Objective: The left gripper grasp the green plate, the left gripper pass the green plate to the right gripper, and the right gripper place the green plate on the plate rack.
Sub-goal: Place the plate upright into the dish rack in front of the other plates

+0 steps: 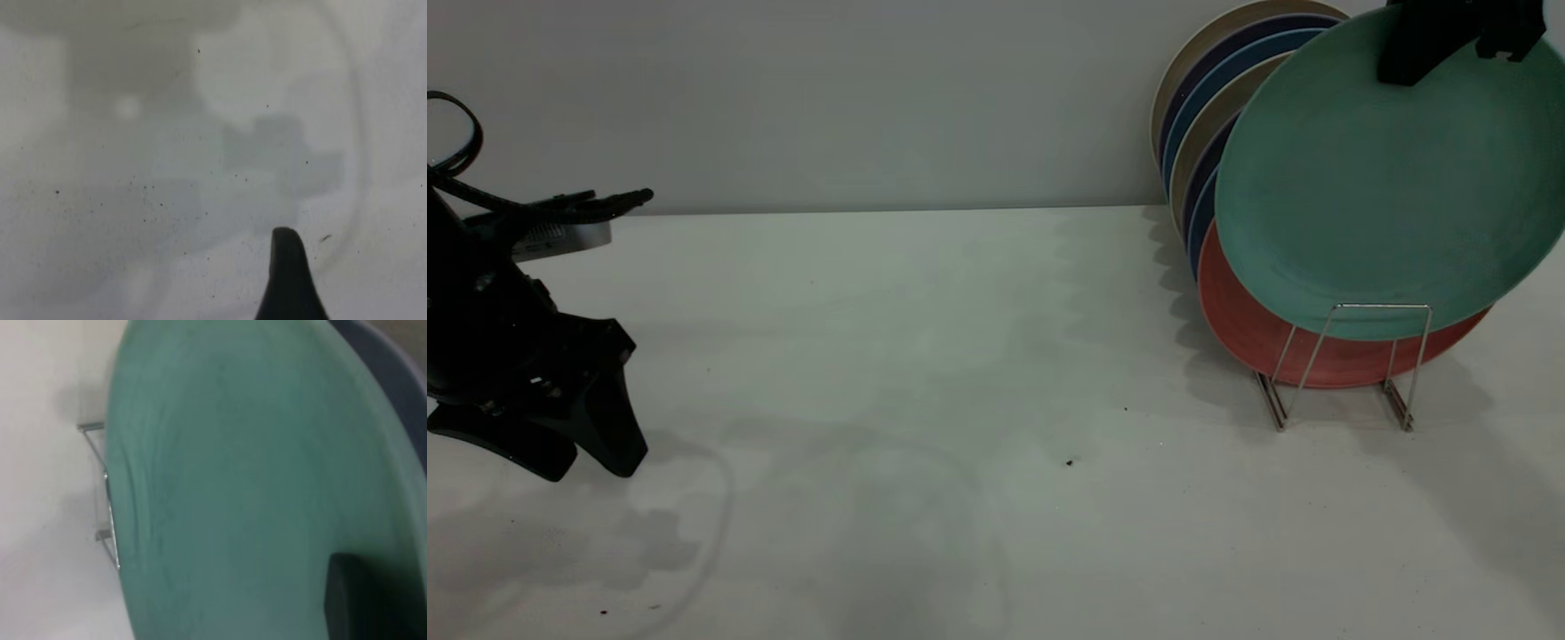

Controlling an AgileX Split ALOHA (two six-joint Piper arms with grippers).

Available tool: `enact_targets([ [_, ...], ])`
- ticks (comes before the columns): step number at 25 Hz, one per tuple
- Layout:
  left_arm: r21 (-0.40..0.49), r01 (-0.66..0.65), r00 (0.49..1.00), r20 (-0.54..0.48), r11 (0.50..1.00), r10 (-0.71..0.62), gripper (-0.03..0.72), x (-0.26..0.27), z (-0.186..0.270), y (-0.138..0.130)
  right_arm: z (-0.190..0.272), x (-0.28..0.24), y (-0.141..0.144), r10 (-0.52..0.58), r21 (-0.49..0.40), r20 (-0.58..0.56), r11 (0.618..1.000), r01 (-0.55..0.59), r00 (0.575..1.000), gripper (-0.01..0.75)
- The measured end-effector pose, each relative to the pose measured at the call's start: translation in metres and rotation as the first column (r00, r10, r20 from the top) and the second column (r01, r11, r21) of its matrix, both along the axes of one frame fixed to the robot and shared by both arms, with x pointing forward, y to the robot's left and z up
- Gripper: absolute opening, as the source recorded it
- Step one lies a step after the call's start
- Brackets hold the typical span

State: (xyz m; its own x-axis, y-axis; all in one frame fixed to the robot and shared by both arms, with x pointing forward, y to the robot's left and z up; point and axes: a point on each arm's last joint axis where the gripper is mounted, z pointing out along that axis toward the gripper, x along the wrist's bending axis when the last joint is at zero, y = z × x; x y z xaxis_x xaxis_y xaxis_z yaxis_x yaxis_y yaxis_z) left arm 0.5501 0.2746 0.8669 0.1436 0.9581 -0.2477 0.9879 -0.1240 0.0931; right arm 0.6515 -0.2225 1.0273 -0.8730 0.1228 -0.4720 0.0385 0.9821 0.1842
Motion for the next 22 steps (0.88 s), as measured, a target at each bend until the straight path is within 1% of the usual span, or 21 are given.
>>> enact_targets([
  [3, 0.0, 0.0, 1.0, 0.0, 1.0, 0.0, 0.539, 0.0, 0.0, 0.0, -0.001, -0.001, 0.0, -0.013, 0.005, -0.019, 1.0, 0.013, 1.0, 0.14],
  [7, -0.001, -0.001, 1.0, 0.0, 1.0, 0.001, 0.539, 0.0, 0.0, 0.0, -0.003, -0.005, -0.001, -0.044, 0.014, -0.073, 0.999, 0.045, 0.996, 0.195],
  [9, -0.001, -0.001, 1.0, 0.0, 1.0, 0.001, 0.539, 0.0, 0.0, 0.0, -0.004, -0.007, 0.0, -0.06, 0.023, -0.097, 0.998, 0.062, 0.993, 0.211],
  [17, -0.001, -0.006, 1.0, -0.001, 1.0, 0.006, 0.539, 0.0, 0.0, 0.0, -0.006, -0.015, 0.004, -0.094, 0.082, -0.201, 0.99, 0.112, 0.975, 0.242],
  [22, 0.004, -0.026, 1.0, 0.003, 1.0, 0.026, 0.539, 0.004, 0.003, 0.0, -0.006, -0.017, 0.005, -0.179, 0.12, -0.256, 0.969, 0.215, 0.95, 0.246],
])
